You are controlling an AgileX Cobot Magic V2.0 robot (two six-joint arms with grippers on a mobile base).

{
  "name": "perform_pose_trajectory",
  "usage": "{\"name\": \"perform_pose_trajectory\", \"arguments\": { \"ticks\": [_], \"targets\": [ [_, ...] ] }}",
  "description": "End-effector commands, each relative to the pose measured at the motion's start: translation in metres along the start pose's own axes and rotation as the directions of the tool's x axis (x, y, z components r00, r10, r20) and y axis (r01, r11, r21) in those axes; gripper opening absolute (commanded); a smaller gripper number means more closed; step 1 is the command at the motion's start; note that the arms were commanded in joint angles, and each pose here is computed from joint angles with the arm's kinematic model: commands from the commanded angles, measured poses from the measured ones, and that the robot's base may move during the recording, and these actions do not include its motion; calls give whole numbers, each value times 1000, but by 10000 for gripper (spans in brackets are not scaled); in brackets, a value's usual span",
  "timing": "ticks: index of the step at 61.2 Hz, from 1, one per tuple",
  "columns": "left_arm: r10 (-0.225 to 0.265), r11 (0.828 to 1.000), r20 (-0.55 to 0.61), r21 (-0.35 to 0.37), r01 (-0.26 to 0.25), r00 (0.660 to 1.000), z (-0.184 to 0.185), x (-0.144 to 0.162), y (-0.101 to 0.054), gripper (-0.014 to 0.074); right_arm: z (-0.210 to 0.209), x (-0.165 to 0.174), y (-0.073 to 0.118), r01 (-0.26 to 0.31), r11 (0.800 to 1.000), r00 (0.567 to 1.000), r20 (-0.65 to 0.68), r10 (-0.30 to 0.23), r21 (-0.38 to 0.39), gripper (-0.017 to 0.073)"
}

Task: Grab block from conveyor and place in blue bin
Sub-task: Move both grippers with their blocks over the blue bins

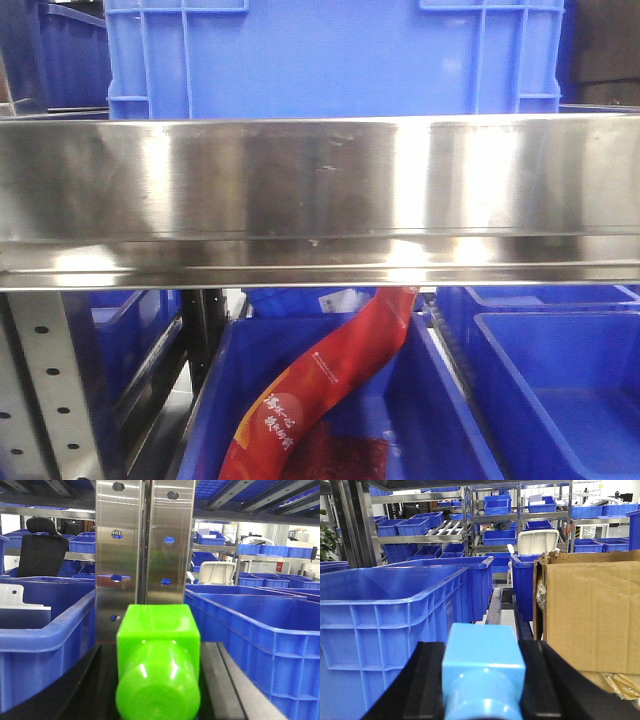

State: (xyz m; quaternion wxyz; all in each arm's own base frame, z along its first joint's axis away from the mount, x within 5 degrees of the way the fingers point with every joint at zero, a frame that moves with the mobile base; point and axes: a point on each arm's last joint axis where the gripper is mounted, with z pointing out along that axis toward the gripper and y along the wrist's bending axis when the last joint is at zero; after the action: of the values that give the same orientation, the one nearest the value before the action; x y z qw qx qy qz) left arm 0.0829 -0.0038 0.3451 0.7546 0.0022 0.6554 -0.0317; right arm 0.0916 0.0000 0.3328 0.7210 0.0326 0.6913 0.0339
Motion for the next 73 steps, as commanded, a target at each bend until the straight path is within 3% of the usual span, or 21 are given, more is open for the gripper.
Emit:
{"name": "perform_pose_trajectory", "arguments": {
  "ticks": [1,36,46,51,55,63,73],
  "targets": [
    [-3,1000,23,1,3,1000,-1,-2,0,-111,-1,-2,0,1,1000,1000,24,-1,1,-155],
    [-3,1000,65,3,3,998,-1,-6,0,-111,-1,-2,0,1,1000,1000,28,-1,1,-155],
    [-6,1000,4,2,6,1000,3,-8,0,-111,2,-6,0,2,1000,999,50,-2,-3,-155],
    [23,1000,-23,18,-23,999,12,-18,-2,-111,11,-17,4,74,997,997,28,-73,-23,-155],
    [62,997,-32,49,-61,998,23,-30,-6,-111,23,-28,8,139,989,990,17,-138,-50,-155],
    [65,987,-65,150,-55,996,51,-44,-21,-111,52,-45,21,139,984,990,-5,-140,-113,-155],
    [66,947,-103,319,-30,992,89,-57,-58,-111,90,-63,40,129,974,991,-2,-132,-184,-155]
  ]
}}
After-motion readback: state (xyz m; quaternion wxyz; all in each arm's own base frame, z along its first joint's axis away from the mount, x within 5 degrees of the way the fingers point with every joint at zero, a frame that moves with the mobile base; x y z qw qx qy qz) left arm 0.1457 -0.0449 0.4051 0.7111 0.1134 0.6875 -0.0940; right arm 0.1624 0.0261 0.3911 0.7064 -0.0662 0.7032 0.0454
